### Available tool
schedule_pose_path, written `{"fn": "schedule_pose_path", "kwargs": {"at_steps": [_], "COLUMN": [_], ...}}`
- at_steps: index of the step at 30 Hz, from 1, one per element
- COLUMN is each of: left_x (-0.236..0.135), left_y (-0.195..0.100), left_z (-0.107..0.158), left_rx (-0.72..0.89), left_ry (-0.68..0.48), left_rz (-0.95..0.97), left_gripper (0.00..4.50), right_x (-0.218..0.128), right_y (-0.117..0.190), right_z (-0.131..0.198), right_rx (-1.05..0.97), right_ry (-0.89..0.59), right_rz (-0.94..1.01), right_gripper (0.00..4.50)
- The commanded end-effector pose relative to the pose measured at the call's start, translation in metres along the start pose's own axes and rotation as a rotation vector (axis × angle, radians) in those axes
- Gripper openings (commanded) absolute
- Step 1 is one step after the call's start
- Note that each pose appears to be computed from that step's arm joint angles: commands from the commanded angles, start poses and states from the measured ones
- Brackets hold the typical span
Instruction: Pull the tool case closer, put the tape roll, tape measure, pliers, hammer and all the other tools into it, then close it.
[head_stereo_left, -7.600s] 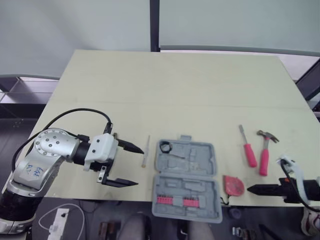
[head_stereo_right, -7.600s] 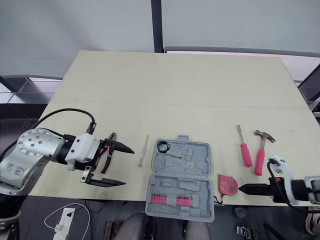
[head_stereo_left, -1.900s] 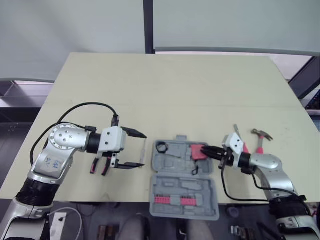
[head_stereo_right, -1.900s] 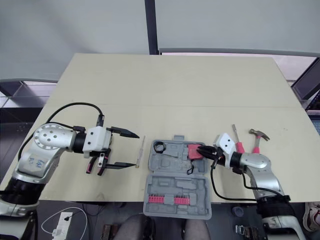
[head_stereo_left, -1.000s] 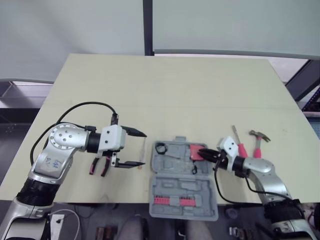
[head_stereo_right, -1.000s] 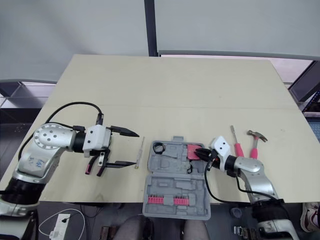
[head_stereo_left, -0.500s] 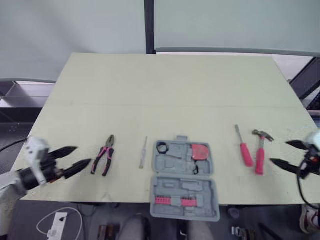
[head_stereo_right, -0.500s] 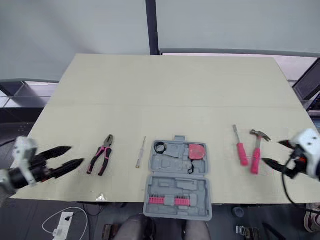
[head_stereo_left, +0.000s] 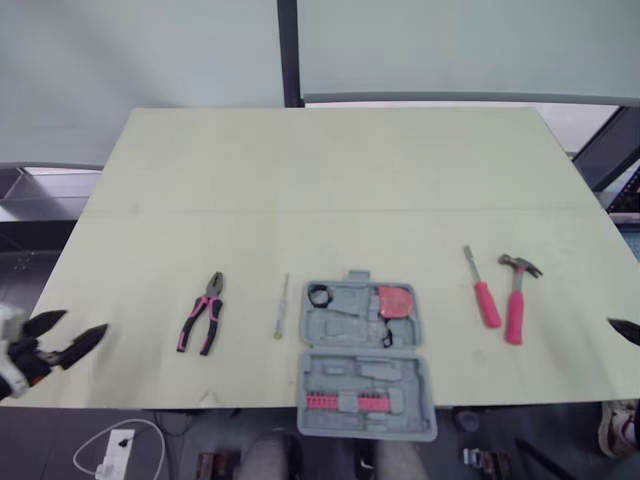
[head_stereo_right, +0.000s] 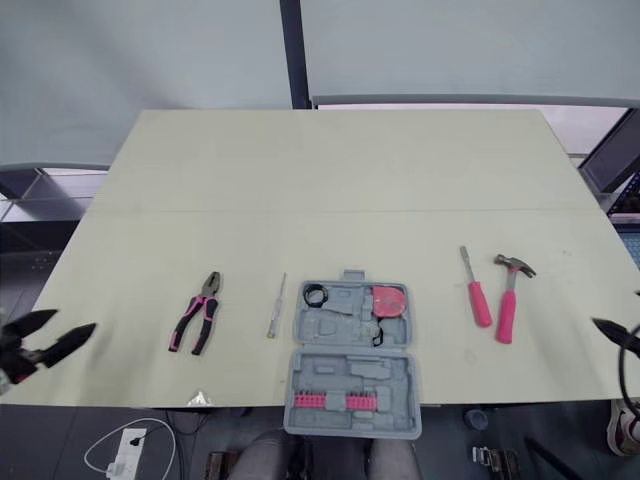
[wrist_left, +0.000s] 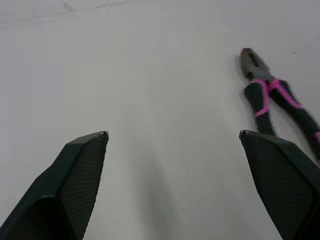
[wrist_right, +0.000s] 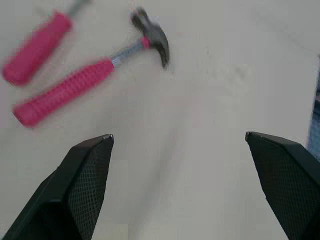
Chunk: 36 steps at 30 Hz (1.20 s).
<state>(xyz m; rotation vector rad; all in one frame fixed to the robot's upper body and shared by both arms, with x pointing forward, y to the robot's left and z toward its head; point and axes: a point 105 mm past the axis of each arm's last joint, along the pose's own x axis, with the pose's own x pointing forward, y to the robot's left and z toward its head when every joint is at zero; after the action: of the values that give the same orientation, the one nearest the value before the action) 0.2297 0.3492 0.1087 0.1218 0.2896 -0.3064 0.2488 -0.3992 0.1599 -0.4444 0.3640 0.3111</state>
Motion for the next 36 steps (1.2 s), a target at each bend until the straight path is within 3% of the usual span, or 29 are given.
{"fn": "schedule_pose_path", "kwargs": {"at_steps": [1, 4, 7, 14, 21, 33, 36], "left_x": [0.025, 0.044, 0.052, 0.074, 0.093, 0.121, 0.123], "left_y": [-0.036, -0.069, -0.079, -0.094, -0.094, -0.103, -0.107], "left_z": [0.015, 0.019, 0.007, -0.002, -0.01, -0.015, -0.016], "left_rx": [0.089, 0.017, -0.046, -0.096, -0.094, -0.094, -0.076], "left_ry": [0.022, 0.037, 0.094, 0.139, 0.139, 0.135, 0.135], "left_rz": [0.007, 0.018, 0.069, 0.073, 0.08, 0.052, 0.048], "left_gripper": [4.5, 4.5, 4.5, 4.5, 4.5, 4.5, 3.61], "right_x": [0.017, 0.027, 0.031, 0.035, 0.039, 0.043, 0.042], "right_y": [0.038, 0.086, 0.132, 0.198, 0.219, 0.224, 0.224], "right_z": [0.056, 0.095, 0.128, 0.154, 0.16, 0.159, 0.158], "right_rx": [-0.006, 0.004, 0.016, -0.079, -0.108, -0.111, -0.109], "right_ry": [-0.167, -0.266, -0.338, -0.389, -0.416, -0.419, -0.416], "right_rz": [0.147, 0.334, 0.508, 0.746, 0.83, 0.824, 0.821], "right_gripper": [4.46, 4.46, 4.46, 4.46, 4.46, 4.46, 4.5]}}
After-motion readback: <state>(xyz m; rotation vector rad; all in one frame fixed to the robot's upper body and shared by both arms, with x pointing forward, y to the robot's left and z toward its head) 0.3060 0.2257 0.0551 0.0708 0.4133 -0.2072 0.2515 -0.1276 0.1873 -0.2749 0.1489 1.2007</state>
